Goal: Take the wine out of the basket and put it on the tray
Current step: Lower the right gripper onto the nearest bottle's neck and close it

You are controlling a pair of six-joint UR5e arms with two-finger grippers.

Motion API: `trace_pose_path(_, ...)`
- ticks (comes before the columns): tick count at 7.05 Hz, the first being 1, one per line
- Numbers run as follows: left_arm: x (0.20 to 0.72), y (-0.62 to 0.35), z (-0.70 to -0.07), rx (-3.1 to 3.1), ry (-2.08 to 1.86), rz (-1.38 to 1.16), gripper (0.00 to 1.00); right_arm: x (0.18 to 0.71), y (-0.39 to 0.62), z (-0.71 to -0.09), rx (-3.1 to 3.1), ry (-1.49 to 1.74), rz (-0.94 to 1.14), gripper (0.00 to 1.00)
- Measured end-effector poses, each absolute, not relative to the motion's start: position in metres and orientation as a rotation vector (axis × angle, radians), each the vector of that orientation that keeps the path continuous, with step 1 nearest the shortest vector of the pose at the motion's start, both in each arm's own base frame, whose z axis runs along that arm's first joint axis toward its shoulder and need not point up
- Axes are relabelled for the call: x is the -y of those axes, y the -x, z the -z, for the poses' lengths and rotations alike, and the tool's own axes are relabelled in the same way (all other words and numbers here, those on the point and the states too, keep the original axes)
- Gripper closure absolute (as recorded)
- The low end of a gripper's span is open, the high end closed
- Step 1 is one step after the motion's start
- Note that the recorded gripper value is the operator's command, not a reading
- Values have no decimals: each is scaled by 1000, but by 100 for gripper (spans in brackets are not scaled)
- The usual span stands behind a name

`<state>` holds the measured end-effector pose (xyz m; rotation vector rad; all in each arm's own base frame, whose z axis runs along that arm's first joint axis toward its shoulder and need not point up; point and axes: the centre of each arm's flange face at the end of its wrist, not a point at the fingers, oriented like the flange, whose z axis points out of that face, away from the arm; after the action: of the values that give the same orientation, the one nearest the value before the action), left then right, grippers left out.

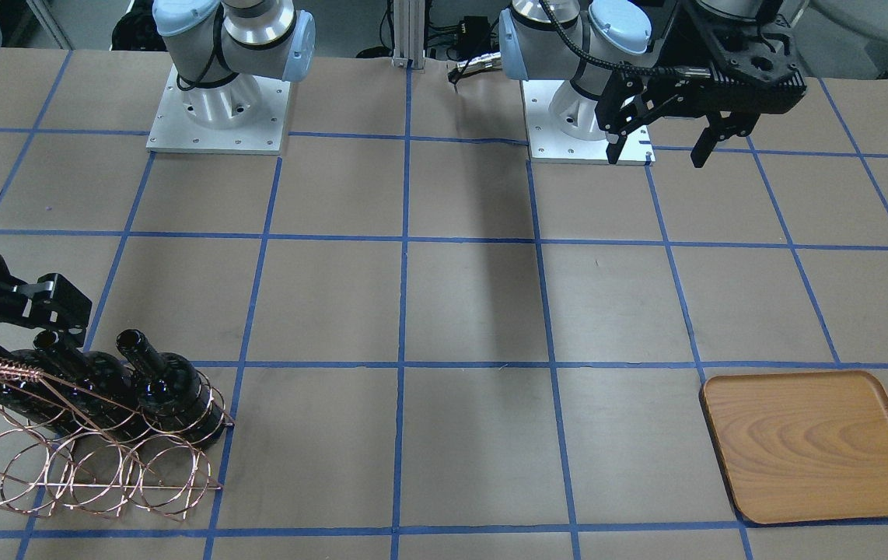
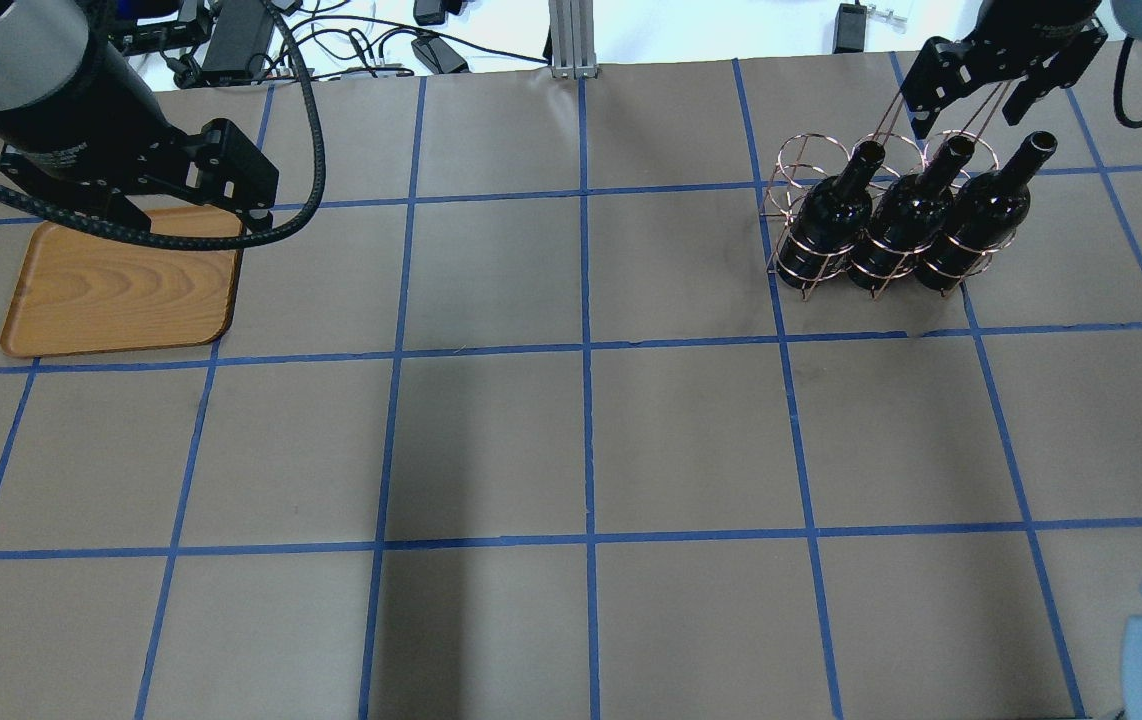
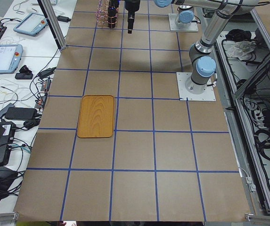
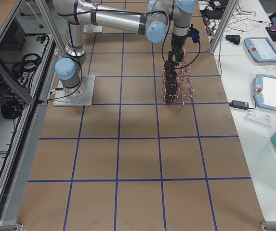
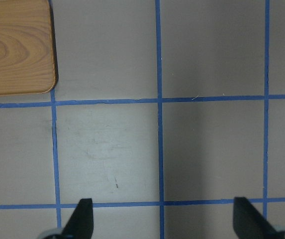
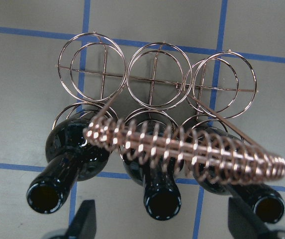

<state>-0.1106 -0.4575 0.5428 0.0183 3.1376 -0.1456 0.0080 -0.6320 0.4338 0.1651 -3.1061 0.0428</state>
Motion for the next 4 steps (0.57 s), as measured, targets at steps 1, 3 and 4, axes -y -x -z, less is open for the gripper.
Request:
trace_pose_path(1, 457, 111, -543, -3137, -18, 145, 0, 634, -7, -424, 3111, -164, -13, 38)
trace_pose_path(3, 457, 111, -543, -3137, -18, 145, 0, 638, -7, -411, 3119, -164, 17, 71)
trace_pose_path(4, 457, 111, -543, -3137, -18, 145, 0, 639, -6, -407, 3121, -165, 25, 82)
